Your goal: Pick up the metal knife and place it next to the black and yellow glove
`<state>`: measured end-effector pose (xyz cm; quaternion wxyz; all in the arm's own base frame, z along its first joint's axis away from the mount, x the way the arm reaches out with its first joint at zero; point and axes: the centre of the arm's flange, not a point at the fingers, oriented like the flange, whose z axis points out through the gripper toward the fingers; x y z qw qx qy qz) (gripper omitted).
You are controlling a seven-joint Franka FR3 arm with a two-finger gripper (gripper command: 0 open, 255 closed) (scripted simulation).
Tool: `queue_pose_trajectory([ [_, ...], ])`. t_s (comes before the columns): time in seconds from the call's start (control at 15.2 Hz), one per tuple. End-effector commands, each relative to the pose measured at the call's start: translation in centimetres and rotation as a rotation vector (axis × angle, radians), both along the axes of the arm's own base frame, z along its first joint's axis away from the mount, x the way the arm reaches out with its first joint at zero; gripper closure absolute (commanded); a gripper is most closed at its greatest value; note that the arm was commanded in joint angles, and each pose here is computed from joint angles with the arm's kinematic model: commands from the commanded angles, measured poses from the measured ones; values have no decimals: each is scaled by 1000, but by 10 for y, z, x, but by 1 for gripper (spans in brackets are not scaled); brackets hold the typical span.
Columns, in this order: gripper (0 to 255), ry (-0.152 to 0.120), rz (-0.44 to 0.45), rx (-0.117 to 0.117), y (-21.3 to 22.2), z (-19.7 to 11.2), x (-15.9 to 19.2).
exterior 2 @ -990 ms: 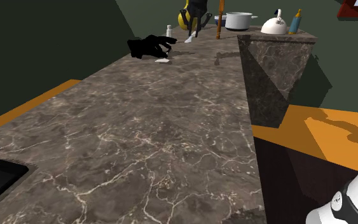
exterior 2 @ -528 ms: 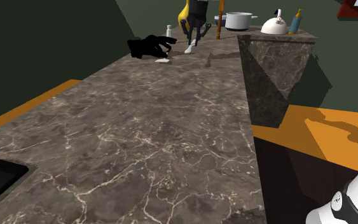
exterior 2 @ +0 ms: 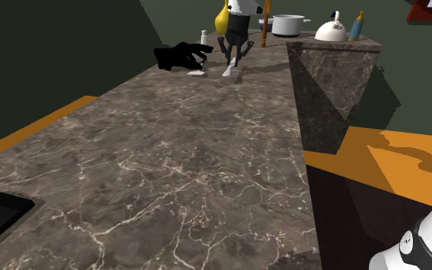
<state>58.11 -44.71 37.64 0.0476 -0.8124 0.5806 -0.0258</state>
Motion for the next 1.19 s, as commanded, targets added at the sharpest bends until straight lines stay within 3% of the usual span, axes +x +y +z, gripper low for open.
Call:
queue_pose_trajectory([
  [0.0,255,0,0,0,0,-11,0],
  [0.2,255,0,0,0,0,-26,0],
  [0.73,255,0,0,0,0,-26,0],
  [0.79,0,0,0,0,0,-26,0],
  [1.12,0,0,0,0,0,-26,0],
])
